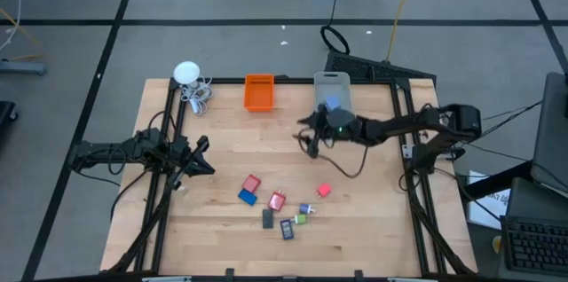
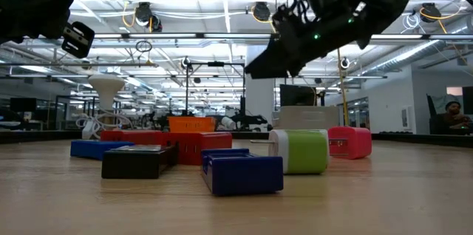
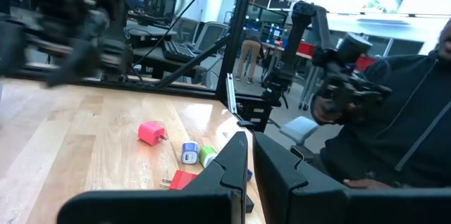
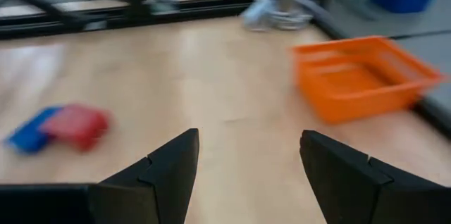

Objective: Pick & Place Office items
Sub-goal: Put the pink charger adapter into the gray bin

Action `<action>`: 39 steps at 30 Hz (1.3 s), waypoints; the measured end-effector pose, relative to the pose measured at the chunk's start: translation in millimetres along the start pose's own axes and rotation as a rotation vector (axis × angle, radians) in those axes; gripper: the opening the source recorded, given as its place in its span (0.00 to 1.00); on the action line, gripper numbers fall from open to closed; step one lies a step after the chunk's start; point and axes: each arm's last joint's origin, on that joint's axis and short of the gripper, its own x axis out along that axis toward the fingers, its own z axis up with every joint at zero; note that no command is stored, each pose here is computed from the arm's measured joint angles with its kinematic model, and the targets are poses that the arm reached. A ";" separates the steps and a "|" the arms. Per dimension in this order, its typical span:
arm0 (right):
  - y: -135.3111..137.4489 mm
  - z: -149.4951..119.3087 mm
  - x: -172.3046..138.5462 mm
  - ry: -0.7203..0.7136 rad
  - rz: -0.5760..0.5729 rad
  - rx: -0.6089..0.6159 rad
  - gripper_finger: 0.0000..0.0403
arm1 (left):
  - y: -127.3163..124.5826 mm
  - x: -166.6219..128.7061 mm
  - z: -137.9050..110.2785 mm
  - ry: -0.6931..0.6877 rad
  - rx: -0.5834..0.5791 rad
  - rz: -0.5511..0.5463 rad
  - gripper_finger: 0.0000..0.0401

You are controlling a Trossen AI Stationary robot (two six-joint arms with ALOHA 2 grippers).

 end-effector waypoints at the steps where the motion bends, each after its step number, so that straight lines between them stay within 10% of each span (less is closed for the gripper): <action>1: 9.8 -0.3 -0.6 0.000 0.030 -0.012 0.59 | 0.0 0.0 0.0 0.000 0.000 0.000 0.06; 17: 114.1 -30.1 -28.8 0.223 0.511 -0.169 0.59 | 0.0 0.0 0.0 0.000 0.000 0.000 0.06; 27: 120.5 -57.9 -43.4 0.513 0.523 -0.227 0.59 | 0.0 0.0 0.0 0.000 0.000 0.000 0.06; 39: 118.9 -58.1 -42.5 0.481 0.509 -0.358 0.59 | 0.0 0.0 0.0 0.000 0.000 0.000 0.06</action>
